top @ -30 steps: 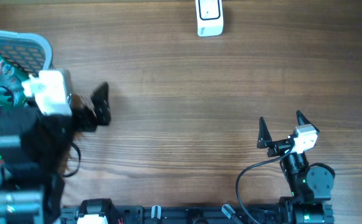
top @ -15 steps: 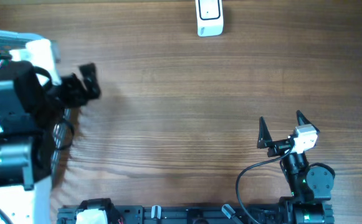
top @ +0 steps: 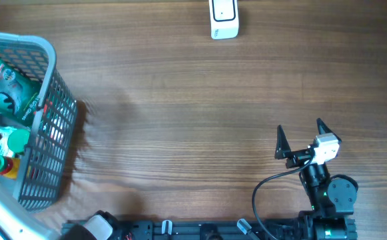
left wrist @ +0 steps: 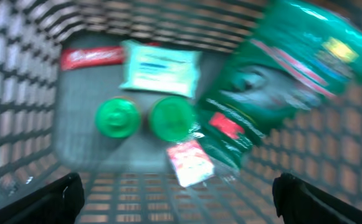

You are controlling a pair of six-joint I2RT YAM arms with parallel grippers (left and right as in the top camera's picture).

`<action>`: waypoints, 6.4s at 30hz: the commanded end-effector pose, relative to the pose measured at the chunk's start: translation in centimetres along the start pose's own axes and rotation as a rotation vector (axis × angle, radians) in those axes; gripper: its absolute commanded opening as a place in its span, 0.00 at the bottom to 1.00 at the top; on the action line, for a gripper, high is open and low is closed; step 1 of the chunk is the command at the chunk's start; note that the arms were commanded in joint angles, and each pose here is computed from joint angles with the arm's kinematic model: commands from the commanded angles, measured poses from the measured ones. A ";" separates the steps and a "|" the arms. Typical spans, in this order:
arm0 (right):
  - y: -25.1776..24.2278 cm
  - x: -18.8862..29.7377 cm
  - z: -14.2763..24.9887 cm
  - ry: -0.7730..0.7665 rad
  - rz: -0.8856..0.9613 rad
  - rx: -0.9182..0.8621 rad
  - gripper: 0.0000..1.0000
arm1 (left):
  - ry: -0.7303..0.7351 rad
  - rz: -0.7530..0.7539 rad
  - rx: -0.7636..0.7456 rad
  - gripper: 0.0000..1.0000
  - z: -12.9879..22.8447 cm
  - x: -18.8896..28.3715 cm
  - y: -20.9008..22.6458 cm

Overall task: Scan the item barcode
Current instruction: 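Reach the left gripper into the basket and grasp the sriracha bottle, then lift the sriracha bottle out and set it upright on the table, then return the left gripper to the basket and grasp the green-capped jar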

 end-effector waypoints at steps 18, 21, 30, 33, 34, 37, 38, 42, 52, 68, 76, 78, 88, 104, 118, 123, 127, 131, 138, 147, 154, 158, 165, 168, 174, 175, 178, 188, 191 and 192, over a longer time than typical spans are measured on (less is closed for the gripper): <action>-0.1 0.0 0.0 -0.002 0.012 0.012 1.00 | 0.197 -0.356 0.207 1.00 1.9 -13.9 6.5; -0.1 0.0 0.0 -0.002 0.012 0.012 1.00 | 0.206 -0.367 0.206 1.00 2.7 -15.1 7.1; -0.1 0.0 0.0 -0.002 0.012 0.012 1.00 | 0.197 -0.372 0.203 0.40 2.9 -15.7 7.5; -0.1 0.0 0.0 -0.002 0.012 0.013 1.00 | 0.183 -0.334 0.177 0.29 2.0 -15.1 6.6; -0.1 0.0 0.0 -0.002 0.012 0.012 1.00 | 0.180 -0.322 0.171 0.29 1.8 -14.7 6.3; -0.1 0.0 0.0 -0.002 0.012 0.013 1.00 | 0.173 -0.258 0.173 0.28 0.8 -13.1 4.8; -0.1 0.0 0.0 -0.002 0.012 0.012 1.00 | 0.171 -0.232 0.177 0.28 0.5 -12.5 4.2; -0.1 0.0 0.0 -0.002 0.012 0.012 1.00 | 0.164 -0.045 0.197 0.27 -0.9 -8.3 0.9; -0.1 0.0 0.0 -0.002 0.012 0.012 1.00 | 0.293 0.784 0.058 0.30 1.3 8.9 -9.4; -0.1 0.0 0.0 -0.002 0.012 0.012 1.00 | 0.475 1.016 -0.591 0.32 22.0 19.5 -12.6; -0.1 0.0 0.0 -0.002 0.012 0.013 1.00 | 0.376 0.639 -1.054 0.32 33.5 12.1 -10.9; -0.1 0.0 0.0 -0.002 0.012 0.012 1.00 | 0.380 0.585 -1.174 0.32 36.4 10.5 -10.5; -0.1 0.0 0.0 -0.002 0.012 0.012 1.00 | 0.449 0.353 -1.404 0.35 47.0 3.3 -8.2; -0.1 0.0 0.0 -0.002 0.012 0.013 1.00 | 0.452 0.341 -1.423 0.45 49.4 1.4 -8.3; -0.1 0.0 0.0 -0.002 0.012 0.012 1.00 | 0.452 0.341 -1.423 0.57 49.5 1.4 -8.3; -0.1 0.0 0.0 -0.002 0.012 0.013 1.00 | 0.453 0.340 -1.423 0.63 49.5 1.3 -8.3; -0.1 0.0 0.0 -0.002 0.012 0.012 1.00 | 0.452 0.340 -1.424 0.68 49.5 1.3 -8.3; -0.1 0.0 0.0 -0.002 0.012 0.012 1.00 | 0.394 0.378 -1.434 0.96 47.3 2.6 -10.0; -0.1 0.0 0.0 -0.002 0.012 0.012 1.00 | 0.050 0.578 -1.145 1.00 31.6 13.3 -17.4; -0.1 0.0 0.0 -0.002 0.012 0.013 1.00 | -0.184 0.496 -0.558 1.00 9.3 14.5 -15.1; -0.1 0.0 0.0 -0.002 0.012 0.013 1.00 | -0.047 0.139 -0.180 1.00 1.3 5.5 -8.5; -0.1 0.0 0.0 -0.002 0.012 0.012 1.00 | 0.095 -0.040 -0.047 1.00 0.4 -1.5 -5.2; -0.1 0.0 0.0 -0.002 0.012 0.012 1.00 | 0.189 -0.220 -0.003 1.00 1.8 -11.2 -1.5; -0.1 0.0 0.0 -0.002 0.012 0.012 1.00 | 0.203 -0.237 -0.007 1.00 3.1 -14.7 -0.7; -0.1 0.0 0.0 -0.002 0.012 0.013 1.00 | 0.193 -0.225 -0.004 1.00 4.6 -18.6 0.2; -0.1 0.0 0.0 -0.002 0.012 0.012 1.00 | 0.191 -0.223 -0.004 1.00 4.6 -19.0 0.2; -0.1 0.0 0.0 -0.002 0.012 0.012 1.00 | 0.192 -0.223 -0.004 1.00 4.9 -20.0 0.2; -0.1 0.0 0.0 -0.002 0.012 0.012 1.00 | 0.220 -0.258 -0.018 0.91 5.6 -22.8 0.5; -0.1 0.0 0.0 -0.002 0.012 0.012 1.00 | 0.237 -0.280 -0.023 0.67 5.9 -22.6 0.9; -0.1 0.0 0.0 -0.002 0.012 0.012 0.99 | 0.243 -0.288 -0.024 0.62 6.1 -22.5 1.1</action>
Point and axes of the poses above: each gripper's point midway between its finger pads, its own x axis back along the fingers, its own y axis along the line the jaws close on, z = x × y, the point moved 2 cm from there along x, back along the fingers, and after that the axes turned 4 degrees about x, right-handed, at the moved point
